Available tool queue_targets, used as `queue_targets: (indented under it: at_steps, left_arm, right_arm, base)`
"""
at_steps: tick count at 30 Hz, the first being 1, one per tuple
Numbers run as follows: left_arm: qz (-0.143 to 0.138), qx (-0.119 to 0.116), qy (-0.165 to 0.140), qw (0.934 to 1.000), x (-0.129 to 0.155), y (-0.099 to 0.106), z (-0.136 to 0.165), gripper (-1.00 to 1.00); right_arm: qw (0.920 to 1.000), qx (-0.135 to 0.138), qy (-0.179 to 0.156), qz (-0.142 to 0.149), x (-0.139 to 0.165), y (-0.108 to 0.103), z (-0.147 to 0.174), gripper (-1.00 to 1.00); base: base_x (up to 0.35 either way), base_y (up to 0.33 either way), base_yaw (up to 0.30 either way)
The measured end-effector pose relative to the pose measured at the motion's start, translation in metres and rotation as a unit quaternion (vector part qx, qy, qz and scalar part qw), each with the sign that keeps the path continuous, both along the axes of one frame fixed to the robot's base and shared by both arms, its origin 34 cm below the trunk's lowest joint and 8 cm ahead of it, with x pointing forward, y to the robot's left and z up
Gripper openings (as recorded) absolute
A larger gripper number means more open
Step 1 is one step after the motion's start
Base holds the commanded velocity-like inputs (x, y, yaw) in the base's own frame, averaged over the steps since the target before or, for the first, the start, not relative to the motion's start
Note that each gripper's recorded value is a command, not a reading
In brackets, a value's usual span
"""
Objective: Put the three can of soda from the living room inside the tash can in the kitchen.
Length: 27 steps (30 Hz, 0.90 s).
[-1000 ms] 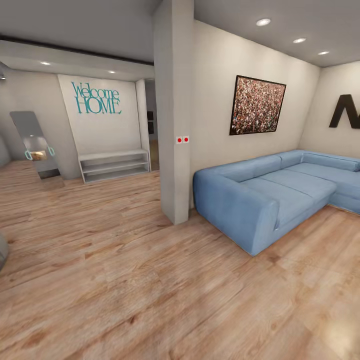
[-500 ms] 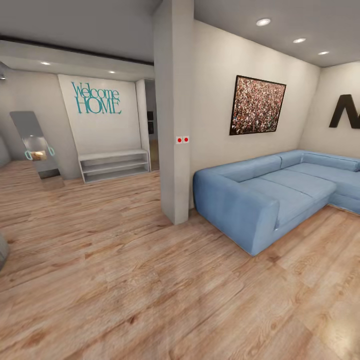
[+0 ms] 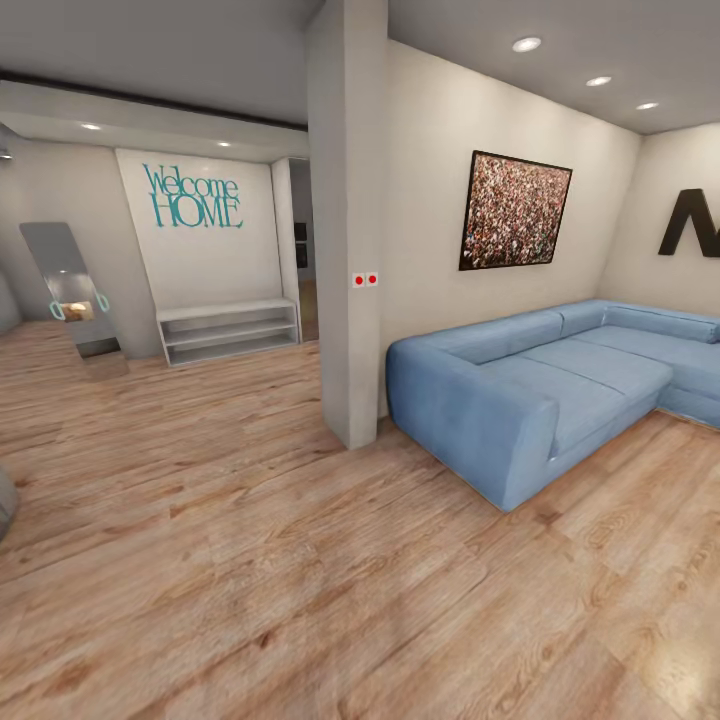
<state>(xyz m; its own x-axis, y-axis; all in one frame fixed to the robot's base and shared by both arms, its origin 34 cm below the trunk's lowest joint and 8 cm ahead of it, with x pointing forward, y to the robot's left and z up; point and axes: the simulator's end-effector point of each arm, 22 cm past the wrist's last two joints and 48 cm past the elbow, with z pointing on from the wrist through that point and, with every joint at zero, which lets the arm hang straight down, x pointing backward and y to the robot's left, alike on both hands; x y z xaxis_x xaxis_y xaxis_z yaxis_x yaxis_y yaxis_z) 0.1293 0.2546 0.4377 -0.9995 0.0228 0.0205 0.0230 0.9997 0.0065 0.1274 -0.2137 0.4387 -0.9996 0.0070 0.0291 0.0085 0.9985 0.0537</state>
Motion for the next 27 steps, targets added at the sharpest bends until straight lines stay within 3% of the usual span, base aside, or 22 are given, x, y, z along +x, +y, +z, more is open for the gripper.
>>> queue_targets:
  at_steps: [27]
  left_arm:
    - [0.000, 0.000, -0.005, 1.0000, 0.0031, -0.0004, -0.0001, 1.00]
  right_arm:
    - [1.0000, 0.001, 0.000, 0.000, 0.0002, 0.0013, 0.0001, 1.00]
  base:
    - [0.000, 0.000, 0.000]
